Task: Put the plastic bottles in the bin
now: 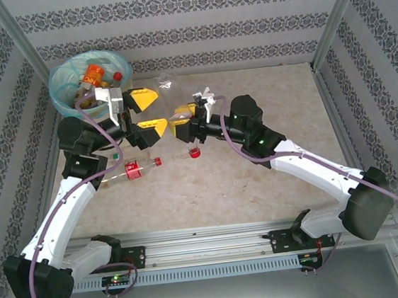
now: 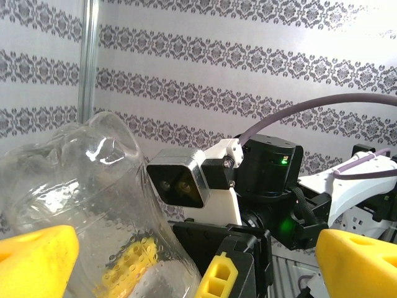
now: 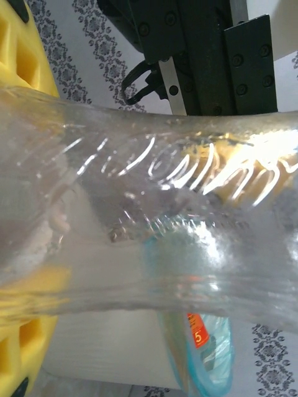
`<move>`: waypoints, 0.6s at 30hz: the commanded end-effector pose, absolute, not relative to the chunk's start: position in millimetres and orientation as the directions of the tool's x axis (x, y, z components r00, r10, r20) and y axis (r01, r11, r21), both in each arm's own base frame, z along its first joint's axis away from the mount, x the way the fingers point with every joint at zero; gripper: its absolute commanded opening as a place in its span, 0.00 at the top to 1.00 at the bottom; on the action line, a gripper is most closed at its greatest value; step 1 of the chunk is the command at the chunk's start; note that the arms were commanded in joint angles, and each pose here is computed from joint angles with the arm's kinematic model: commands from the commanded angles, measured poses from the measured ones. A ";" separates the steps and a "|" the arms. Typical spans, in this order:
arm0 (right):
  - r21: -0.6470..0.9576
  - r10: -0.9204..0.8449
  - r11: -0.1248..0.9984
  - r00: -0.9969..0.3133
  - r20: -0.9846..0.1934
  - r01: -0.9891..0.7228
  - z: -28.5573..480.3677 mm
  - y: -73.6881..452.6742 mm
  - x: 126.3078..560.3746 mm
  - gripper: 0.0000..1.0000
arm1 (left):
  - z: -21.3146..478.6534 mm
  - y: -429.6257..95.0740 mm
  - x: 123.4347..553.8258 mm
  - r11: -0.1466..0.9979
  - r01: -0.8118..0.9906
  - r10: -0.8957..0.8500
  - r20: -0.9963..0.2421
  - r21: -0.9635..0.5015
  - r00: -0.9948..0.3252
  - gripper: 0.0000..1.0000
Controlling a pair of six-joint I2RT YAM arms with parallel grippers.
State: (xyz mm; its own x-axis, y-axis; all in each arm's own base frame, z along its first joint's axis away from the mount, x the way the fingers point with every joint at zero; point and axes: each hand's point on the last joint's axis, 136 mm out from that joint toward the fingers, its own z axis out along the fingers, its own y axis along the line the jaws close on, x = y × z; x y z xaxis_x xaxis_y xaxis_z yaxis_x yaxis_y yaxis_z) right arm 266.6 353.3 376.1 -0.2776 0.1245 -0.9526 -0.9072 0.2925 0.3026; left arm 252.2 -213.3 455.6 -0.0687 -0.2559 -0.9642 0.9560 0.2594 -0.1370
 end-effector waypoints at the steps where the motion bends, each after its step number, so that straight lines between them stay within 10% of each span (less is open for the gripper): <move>1: 0.197 0.109 0.021 -0.194 -0.975 -0.980 407.4 381.3 211.0 0.47 | 455.0 -230.8 228.2 0.115 0.982 -0.225 -0.967 -0.148 -0.119 0.05; 18: 0.199 0.080 -0.061 -0.204 -0.976 -0.978 411.2 390.8 199.7 0.48 | 459.2 -231.0 219.3 0.084 0.988 -0.225 -0.968 -0.130 -0.109 0.25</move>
